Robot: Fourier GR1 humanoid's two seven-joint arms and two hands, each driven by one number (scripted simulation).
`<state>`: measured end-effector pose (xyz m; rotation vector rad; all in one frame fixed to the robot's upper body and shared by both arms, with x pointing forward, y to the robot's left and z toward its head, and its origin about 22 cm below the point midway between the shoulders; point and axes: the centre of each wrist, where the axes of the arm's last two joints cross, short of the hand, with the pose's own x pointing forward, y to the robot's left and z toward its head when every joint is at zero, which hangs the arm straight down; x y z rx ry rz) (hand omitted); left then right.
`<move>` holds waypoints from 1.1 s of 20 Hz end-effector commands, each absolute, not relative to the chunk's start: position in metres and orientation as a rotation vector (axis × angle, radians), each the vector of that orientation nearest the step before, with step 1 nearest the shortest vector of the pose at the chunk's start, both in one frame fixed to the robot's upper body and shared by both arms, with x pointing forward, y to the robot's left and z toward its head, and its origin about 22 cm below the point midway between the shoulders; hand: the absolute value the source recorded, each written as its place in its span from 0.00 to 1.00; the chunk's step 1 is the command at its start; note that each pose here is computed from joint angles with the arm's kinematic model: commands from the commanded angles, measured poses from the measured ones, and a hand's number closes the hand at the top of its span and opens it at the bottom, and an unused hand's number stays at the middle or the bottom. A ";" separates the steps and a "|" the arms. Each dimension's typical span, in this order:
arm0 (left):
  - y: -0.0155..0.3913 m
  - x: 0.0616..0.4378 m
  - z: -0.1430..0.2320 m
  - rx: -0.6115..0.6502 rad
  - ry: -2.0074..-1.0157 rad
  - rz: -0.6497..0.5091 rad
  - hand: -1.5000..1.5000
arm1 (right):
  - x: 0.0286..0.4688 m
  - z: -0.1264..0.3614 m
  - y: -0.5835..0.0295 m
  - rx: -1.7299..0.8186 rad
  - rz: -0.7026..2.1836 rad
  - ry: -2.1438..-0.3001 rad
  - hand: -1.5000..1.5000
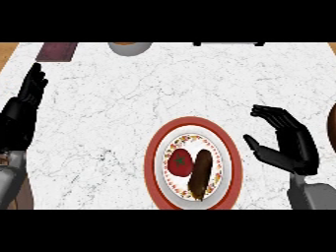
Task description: Pick the tomato from the plate and place it in the bowl
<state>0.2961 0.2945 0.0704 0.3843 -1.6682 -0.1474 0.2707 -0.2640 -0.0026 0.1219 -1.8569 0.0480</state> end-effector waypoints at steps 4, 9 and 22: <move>0.269 0.302 0.087 0.389 -1.656 -0.162 0.50 | 0.259 -0.004 -0.291 0.193 0.410 -1.998 0.00; 0.259 0.295 0.074 0.390 -1.641 -0.159 0.50 | 0.268 0.048 -0.281 0.083 0.674 -1.903 0.00; 0.254 0.287 0.088 0.391 -1.661 -0.178 0.50 | 0.290 0.130 -0.180 -0.072 1.219 -1.560 0.00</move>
